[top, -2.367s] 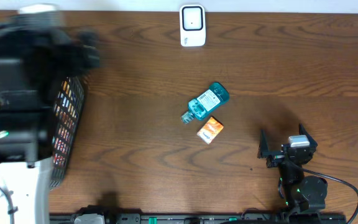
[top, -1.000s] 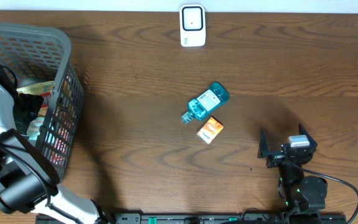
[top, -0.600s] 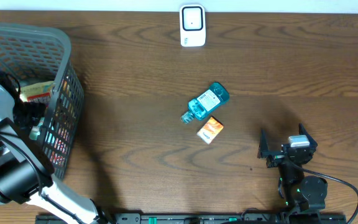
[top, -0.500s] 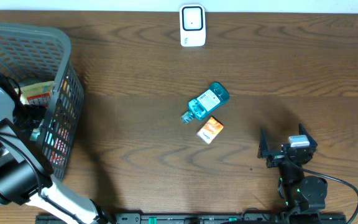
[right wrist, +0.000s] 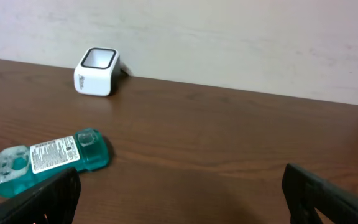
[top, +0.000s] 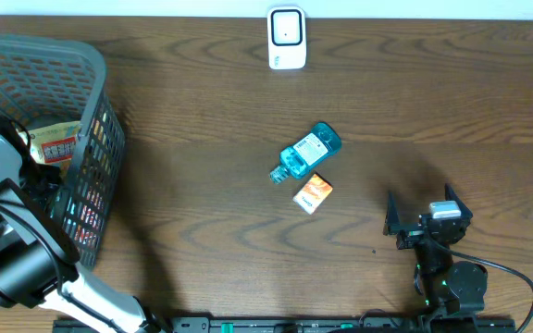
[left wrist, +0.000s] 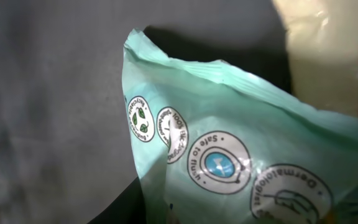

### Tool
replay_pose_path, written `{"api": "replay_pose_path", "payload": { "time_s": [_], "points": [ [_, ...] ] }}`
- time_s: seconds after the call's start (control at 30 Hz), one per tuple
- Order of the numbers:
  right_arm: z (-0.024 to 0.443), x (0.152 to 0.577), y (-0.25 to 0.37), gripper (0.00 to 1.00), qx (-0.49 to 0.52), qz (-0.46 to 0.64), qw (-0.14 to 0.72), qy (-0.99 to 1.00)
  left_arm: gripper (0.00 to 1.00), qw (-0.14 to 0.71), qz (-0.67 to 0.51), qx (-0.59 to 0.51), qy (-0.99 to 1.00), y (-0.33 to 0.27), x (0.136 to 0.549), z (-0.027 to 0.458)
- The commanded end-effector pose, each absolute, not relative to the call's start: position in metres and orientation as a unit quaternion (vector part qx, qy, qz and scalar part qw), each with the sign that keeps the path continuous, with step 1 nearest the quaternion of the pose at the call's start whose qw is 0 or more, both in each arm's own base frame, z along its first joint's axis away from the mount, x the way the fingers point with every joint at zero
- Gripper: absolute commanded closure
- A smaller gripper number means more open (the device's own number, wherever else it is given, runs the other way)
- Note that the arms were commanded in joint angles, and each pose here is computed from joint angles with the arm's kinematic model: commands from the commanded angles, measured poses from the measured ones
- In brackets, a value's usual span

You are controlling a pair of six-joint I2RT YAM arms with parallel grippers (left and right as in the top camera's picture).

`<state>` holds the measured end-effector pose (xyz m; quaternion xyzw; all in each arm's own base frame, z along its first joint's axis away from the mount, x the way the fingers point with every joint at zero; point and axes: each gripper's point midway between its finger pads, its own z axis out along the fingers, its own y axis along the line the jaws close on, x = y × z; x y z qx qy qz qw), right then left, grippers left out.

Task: Scan the item barcode
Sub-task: 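Reach the left gripper into the basket and grasp the mint-green wipes pack, then carry the wipes pack out and drop it next to the box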

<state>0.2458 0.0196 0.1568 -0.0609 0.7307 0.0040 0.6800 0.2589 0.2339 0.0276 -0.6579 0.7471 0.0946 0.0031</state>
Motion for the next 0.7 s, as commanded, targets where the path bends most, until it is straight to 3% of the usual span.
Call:
{"api": "replay_pose_path", "payload": {
  "time_s": [0.0, 0.2, 0.47, 0.67],
  "points": [
    [0.155, 0.246, 0.018, 0.01, -0.054, 0.008, 0.678, 0.733, 0.68, 0.025, 0.084, -0.664, 0.743, 0.231, 0.254, 0.049],
    [0.155, 0.246, 0.018, 0.01, -0.054, 0.008, 0.678, 0.733, 0.69, 0.15, 0.015, -0.661, 0.735, 0.223, 0.277, 0.126],
    [0.155, 0.246, 0.018, 0.01, -0.054, 0.008, 0.678, 0.733, 0.68, 0.393, -0.14, -0.587, 0.694, 0.179, 0.298, 0.283],
    [0.155, 0.246, 0.018, 0.01, -0.054, 0.008, 0.678, 0.733, 0.69, 0.45, -0.258, -0.484, 0.705, 0.098, 0.295, 0.349]
  ]
}}
